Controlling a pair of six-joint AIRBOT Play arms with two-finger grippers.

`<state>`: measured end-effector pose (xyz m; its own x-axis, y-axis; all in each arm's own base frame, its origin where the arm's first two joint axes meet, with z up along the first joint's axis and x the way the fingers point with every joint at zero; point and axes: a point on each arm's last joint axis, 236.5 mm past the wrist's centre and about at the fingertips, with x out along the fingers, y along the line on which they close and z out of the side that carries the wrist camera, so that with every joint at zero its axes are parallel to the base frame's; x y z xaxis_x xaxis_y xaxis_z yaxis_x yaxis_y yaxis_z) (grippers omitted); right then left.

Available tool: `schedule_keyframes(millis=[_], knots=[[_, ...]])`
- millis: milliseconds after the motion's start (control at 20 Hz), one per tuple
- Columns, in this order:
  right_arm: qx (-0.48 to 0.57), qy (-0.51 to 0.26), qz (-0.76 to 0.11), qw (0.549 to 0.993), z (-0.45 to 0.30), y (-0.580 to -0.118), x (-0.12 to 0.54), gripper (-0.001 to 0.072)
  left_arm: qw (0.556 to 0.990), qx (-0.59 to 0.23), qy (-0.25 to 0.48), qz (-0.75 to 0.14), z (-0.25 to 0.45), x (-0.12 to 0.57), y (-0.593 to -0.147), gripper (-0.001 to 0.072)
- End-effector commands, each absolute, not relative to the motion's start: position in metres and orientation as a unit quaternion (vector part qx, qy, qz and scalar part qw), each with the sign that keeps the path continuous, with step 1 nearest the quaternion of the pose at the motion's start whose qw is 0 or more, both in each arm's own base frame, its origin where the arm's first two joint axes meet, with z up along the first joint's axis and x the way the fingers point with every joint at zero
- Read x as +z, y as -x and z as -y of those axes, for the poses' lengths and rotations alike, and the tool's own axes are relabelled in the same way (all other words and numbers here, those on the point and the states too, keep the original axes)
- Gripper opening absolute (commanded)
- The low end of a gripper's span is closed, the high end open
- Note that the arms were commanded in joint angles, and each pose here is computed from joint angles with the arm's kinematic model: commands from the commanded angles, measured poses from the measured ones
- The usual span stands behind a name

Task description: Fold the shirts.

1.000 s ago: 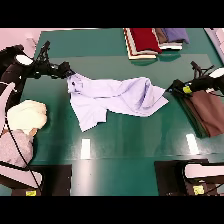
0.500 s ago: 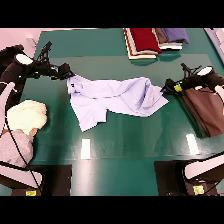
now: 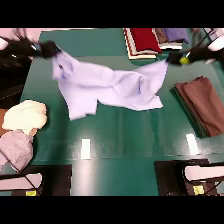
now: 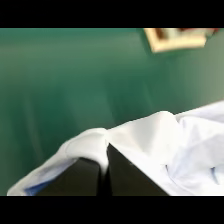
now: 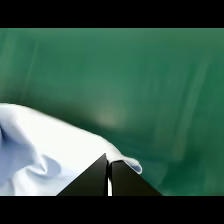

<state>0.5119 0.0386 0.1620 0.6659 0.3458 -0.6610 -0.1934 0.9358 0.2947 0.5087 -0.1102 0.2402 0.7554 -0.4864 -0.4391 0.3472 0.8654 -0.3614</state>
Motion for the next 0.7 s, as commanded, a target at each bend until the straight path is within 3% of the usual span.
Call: schedule_keyframes(millis=[0, 150, 350, 500, 650], knots=[[0.134, -0.024, -0.213, 0.967, -0.033, -0.468, 0.332, 0.0014, 0.970, -0.214, 0.063, -0.099, 0.097, 0.400, -0.438, 0.0025], [0.113, 0.023, -0.097, 0.989, -0.032, -0.395, 0.439, 0.0013, 0.975, -0.219, 0.033, 0.027, 0.099, 0.503, -0.342, 0.0025], [0.078, 0.049, -0.023, 0.996, -0.027, -0.311, 0.501, 0.0012, 0.967, -0.223, 0.011, 0.119, 0.101, 0.561, -0.240, 0.0025], [0.039, 0.054, -0.023, 0.998, -0.012, -0.286, 0.505, 0.0012, 0.965, -0.231, 0.021, 0.118, 0.104, 0.562, -0.214, 0.0024], [0.017, 0.050, -0.061, 0.997, 0.004, -0.297, 0.486, 0.0012, 0.972, -0.231, 0.030, 0.028, 0.105, 0.520, -0.242, 0.0024]])
